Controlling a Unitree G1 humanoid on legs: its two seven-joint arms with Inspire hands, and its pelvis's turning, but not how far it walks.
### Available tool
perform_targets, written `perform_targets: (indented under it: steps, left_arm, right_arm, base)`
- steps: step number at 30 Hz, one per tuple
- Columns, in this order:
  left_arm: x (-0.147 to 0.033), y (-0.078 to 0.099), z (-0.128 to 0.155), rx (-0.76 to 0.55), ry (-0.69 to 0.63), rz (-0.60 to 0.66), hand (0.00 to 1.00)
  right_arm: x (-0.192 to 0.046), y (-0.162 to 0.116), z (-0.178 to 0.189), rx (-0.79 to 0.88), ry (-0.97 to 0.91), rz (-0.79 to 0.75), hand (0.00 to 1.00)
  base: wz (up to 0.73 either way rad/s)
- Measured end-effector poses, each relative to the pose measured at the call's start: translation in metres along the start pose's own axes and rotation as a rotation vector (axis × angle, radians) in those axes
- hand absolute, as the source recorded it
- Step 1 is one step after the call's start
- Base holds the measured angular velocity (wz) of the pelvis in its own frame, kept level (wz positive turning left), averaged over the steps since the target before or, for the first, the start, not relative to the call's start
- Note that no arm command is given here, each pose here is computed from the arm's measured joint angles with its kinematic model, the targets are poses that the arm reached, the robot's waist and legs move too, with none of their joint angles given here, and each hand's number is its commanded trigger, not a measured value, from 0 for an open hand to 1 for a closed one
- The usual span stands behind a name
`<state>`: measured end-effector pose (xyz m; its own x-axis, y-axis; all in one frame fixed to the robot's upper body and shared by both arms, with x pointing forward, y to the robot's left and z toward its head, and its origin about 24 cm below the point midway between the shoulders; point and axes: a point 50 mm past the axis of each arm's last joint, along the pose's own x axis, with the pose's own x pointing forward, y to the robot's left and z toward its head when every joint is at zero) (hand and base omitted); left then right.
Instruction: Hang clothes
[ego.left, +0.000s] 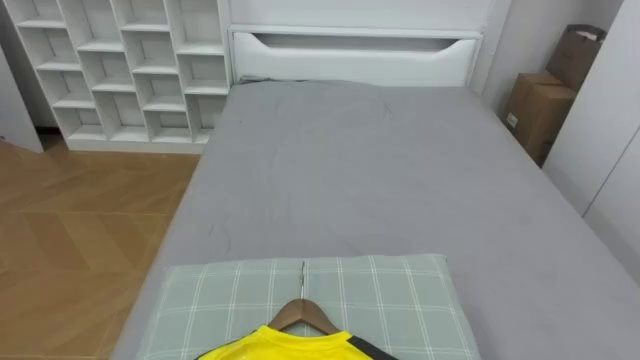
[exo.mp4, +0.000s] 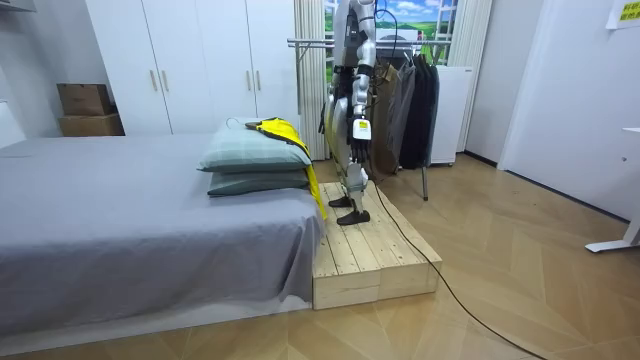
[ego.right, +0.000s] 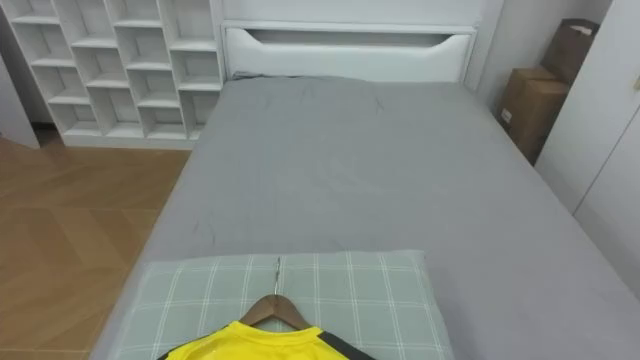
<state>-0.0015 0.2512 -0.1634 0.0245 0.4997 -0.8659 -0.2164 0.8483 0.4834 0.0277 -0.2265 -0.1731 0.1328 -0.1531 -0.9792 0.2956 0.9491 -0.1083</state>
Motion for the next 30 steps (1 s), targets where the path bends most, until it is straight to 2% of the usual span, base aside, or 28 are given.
perform_targets:
  steps: [30]
  left_arm:
    - [-0.0005,-0.0013,0.0056,-0.033,-0.038,0.015,0.00]
  right_arm:
    - [-0.0001,0.0002,0.0006,-0.031,-0.016,-0.010,0.00]
  base:
    - [0.00]
